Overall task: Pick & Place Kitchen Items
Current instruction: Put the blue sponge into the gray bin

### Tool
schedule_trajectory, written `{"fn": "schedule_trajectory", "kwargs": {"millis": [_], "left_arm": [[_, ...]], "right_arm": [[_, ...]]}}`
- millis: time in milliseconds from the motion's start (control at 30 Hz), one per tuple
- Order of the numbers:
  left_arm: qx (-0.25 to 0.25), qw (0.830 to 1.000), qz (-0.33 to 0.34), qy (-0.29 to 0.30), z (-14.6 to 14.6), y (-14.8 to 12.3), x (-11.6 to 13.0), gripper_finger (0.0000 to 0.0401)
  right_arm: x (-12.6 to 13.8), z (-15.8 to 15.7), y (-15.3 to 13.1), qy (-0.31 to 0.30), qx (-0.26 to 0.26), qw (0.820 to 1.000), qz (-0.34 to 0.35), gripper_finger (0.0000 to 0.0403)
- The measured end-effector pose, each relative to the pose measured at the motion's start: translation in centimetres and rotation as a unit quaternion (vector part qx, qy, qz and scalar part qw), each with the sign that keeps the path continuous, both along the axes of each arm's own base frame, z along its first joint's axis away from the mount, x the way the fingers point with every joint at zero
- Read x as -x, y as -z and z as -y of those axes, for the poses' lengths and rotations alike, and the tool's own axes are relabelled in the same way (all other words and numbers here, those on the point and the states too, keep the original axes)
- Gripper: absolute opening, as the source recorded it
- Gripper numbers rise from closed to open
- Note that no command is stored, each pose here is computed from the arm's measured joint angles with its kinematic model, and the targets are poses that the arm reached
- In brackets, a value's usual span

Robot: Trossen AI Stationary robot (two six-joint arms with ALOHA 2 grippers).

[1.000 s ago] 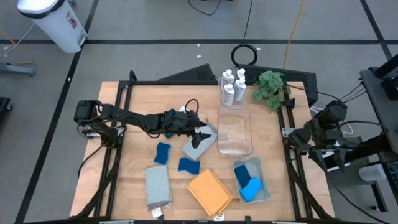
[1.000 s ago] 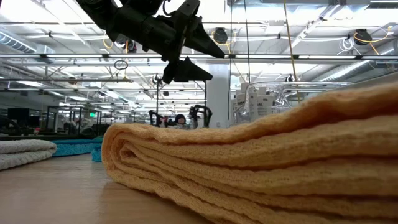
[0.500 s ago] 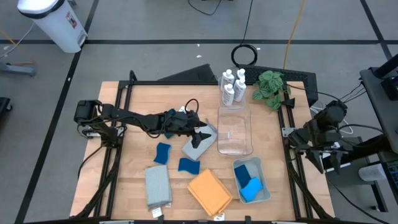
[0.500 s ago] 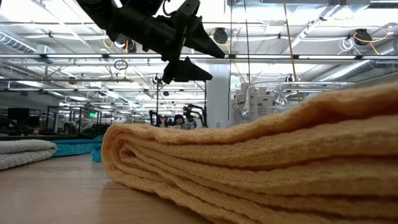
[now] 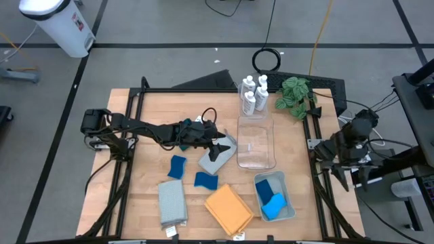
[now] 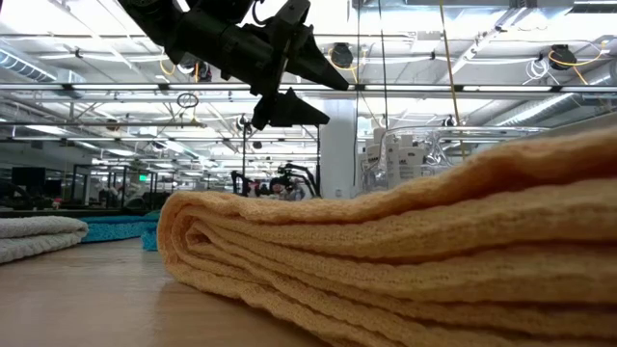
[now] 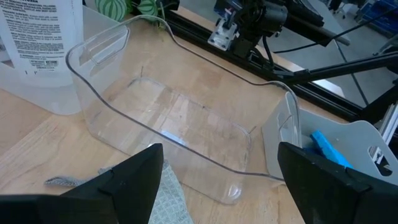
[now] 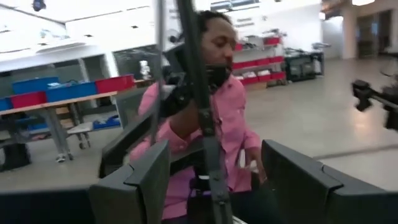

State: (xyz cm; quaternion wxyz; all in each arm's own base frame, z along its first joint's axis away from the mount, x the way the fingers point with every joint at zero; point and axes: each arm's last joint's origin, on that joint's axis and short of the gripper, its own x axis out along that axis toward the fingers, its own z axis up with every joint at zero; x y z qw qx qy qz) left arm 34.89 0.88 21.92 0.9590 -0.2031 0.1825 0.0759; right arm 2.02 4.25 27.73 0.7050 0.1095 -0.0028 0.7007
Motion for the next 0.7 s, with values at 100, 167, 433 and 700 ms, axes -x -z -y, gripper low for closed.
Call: {"fn": "schedule_trajectory", "kwargs": {"millis": [100, 167, 433, 700], "left_arm": [[0.0, 1.0, 0.0, 0.0, 0.0, 0.0, 0.0, 0.0322], [0.0, 1.0, 0.0, 0.0, 0.0, 0.0, 0.0, 0.0322], [0.0, 1.0, 0.0, 0.0, 0.0, 0.0, 0.0, 0.0322], [-0.033, 0.998, 0.025, -0.052, -0.7, -0.5, -0.1, 0.0322]], "right_arm": [[-0.2, 0.0, 0.3, 0.022, 0.01, 1.0, 0.008, 0.0224], [-0.4, -0.1, 0.6, 0.047, 0.019, 0.999, 0.015, 0.0224], [-2.0, 0.0, 2.4, 0.266, 0.061, 0.962, 0.007, 0.0224], [-4.7, 0.1, 5.7, 0.517, 0.029, 0.853, -0.064, 0.0224]]}}
